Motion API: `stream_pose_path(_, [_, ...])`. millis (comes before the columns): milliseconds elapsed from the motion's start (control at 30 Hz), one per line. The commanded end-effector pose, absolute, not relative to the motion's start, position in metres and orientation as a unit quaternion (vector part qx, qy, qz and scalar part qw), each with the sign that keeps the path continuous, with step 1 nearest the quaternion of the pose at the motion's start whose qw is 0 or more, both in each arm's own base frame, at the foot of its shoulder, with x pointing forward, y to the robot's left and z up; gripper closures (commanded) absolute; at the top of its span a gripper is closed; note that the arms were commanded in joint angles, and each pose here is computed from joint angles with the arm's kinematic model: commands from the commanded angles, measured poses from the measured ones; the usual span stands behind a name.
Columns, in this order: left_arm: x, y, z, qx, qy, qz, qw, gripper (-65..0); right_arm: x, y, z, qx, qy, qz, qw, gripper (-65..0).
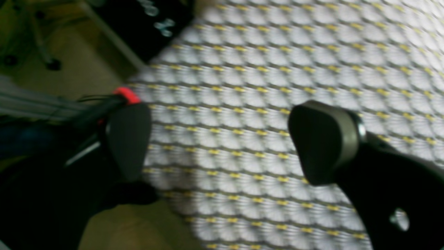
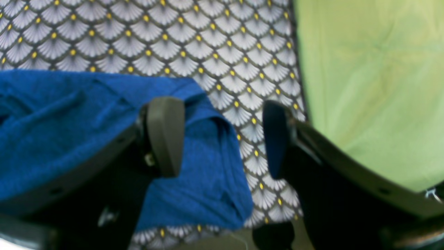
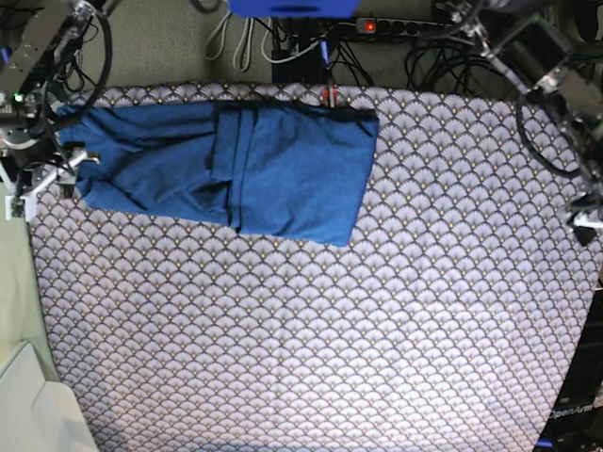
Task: Fold the T-shirt properly
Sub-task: 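Open the left gripper and raise it away from the shirt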
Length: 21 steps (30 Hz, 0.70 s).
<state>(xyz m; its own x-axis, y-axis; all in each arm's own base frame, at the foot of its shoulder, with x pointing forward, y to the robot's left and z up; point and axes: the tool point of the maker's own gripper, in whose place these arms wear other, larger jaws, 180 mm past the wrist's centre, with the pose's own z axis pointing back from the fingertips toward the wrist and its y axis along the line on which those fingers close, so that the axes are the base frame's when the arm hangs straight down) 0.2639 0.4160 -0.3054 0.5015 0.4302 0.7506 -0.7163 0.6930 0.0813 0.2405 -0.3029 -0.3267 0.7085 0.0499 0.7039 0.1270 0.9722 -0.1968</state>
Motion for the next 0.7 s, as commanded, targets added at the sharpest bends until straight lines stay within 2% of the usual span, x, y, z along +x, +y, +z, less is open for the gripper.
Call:
stream_pose_path(0, [0.266,0.427,-0.289,0.203,-0.391,0.341,0.831,-65.0,0.246,-0.304,-0.316,-0.117,-0.4,-0.013,0.909,-37.0])
stream_pose_path(133, [0.26,0.434,-0.285,0.18,-0.4,0.338,0.833,-65.0,0.242,-0.305,-0.321,-0.113,-0.384,-0.017,0.916,-37.0])
stream_pose_path(300, [0.259,0.432,-0.286,0.146,-0.411,0.329,0.837,-65.0,0.235,-0.305,-0.362,-0.076,-0.341,-0.034,0.936,-37.0])
stream_pose_path(467, [0.26,0.432,-0.284,0.144,-0.415,0.329,0.836,-65.0,0.233,-0.315,-0.391,-0.055,-0.307,-0.048,0.949,-39.3])
stream_pose_path(667, [0.263,0.429,-0.284,0.14,-0.416,0.327,0.837,-65.0,0.239,-0.329,-0.385,-0.066,-0.309,-0.044,0.948,-39.4])
